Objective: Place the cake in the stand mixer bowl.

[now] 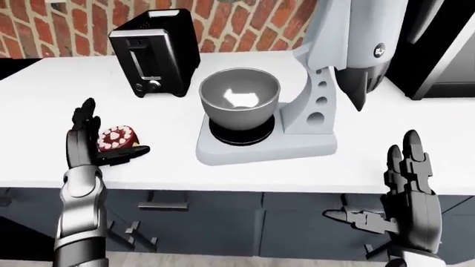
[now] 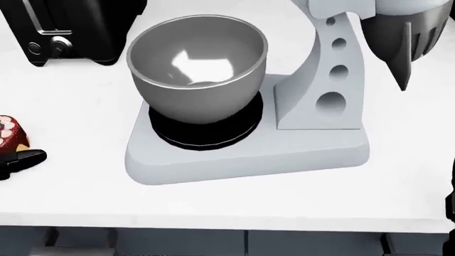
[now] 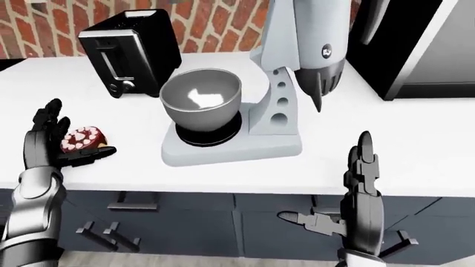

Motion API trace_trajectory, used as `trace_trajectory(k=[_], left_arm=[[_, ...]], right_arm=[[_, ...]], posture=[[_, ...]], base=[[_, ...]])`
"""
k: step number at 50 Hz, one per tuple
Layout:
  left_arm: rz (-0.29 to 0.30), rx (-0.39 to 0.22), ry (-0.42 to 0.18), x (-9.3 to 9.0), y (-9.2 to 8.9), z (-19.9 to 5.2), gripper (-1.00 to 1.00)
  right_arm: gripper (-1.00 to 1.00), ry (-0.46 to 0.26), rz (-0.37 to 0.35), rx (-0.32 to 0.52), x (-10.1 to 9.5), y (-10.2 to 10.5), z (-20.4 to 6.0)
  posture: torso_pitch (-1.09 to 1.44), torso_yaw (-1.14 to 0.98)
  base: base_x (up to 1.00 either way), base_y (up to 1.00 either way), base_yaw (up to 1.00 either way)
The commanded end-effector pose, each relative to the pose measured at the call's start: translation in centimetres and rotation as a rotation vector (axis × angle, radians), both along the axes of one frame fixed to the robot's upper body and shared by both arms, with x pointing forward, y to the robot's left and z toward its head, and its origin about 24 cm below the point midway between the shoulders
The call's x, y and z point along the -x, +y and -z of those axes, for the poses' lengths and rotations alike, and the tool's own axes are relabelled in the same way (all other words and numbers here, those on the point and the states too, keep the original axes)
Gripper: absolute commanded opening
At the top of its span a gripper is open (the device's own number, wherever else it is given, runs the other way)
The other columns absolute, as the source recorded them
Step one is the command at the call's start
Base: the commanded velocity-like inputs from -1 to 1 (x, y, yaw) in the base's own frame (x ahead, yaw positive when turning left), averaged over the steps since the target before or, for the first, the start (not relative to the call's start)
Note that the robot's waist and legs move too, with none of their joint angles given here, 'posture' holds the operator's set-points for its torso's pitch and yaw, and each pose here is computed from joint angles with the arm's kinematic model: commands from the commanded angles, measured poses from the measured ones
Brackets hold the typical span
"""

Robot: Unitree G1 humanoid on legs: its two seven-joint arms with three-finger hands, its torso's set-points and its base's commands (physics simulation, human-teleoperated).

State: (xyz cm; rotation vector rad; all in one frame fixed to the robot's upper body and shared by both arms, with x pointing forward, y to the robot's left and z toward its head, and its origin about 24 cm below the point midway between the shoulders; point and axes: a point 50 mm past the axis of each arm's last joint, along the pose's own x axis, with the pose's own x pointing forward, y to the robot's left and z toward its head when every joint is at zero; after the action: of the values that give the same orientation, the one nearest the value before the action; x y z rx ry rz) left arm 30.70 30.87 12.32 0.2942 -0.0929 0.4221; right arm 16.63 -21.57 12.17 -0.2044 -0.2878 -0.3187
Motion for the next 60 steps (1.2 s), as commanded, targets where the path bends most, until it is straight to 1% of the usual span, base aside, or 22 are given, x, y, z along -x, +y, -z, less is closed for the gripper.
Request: trace_trajectory(k=[1, 2, 7, 13, 21, 33, 39, 41, 60], left_arm=[[-0.012, -0.036, 0.135, 0.1, 0.1, 2.0, -0.69], [-0.005, -0.033, 0.139, 0.1, 0.1, 2.1, -1.00], [0.017, -0.022, 0.147, 0.2, -0.1, 2.3, -1.00], [0.026, -0.020, 0.149, 0.2, -0.2, 2.3, -1.00], [0.029, -0.018, 0.121, 0.4, -0.3, 1.2, -1.00], [0.038, -0.024, 0.060, 1.1, -0.6, -1.3, -1.00], [0.048, -0.030, 0.029, 1.5, -0.9, -2.9, -1.00], [0.055, -0.038, 0.013, 1.6, -1.2, -3.8, -1.00], [0.079, -0.063, -0.076, 2.3, -2.0, -8.0, -1.00]], right_arm=[[1.00, -0.028, 0.002, 0.011, 0.1, 0.0, -0.6], [1.00, -0.028, 0.002, 0.011, 0.1, 0.0, -0.6], [1.00, -0.030, -0.001, 0.010, 0.2, 0.0, -0.6], [1.00, -0.033, -0.003, 0.008, 0.3, 0.1, -0.6], [1.00, -0.035, -0.002, 0.010, 0.4, 0.0, -0.7], [1.00, -0.041, 0.007, 0.012, 1.1, -0.1, -1.1], [1.00, -0.052, 0.008, 0.018, 1.5, -0.2, -1.7], [1.00, -0.057, 0.013, 0.021, 1.9, -0.3, -2.0], [1.00, -0.073, 0.009, 0.015, 2.5, -0.5, -2.5]], posture=[[0.00, 0.00], [0.00, 0.00], [0.00, 0.00], [0.00, 0.00], [0.00, 0.00], [0.00, 0.00], [0.00, 0.00], [0.00, 0.00], [0.00, 0.00]], base=[[0.00, 0.00, 0.00], [0.00, 0.00, 0.00], [0.00, 0.00, 0.00], [0.00, 0.00, 0.00], [0.00, 0.00, 0.00], [0.00, 0.00, 0.00], [0.00, 0.00, 0.00], [0.00, 0.00, 0.00], [0.00, 0.00, 0.00]])
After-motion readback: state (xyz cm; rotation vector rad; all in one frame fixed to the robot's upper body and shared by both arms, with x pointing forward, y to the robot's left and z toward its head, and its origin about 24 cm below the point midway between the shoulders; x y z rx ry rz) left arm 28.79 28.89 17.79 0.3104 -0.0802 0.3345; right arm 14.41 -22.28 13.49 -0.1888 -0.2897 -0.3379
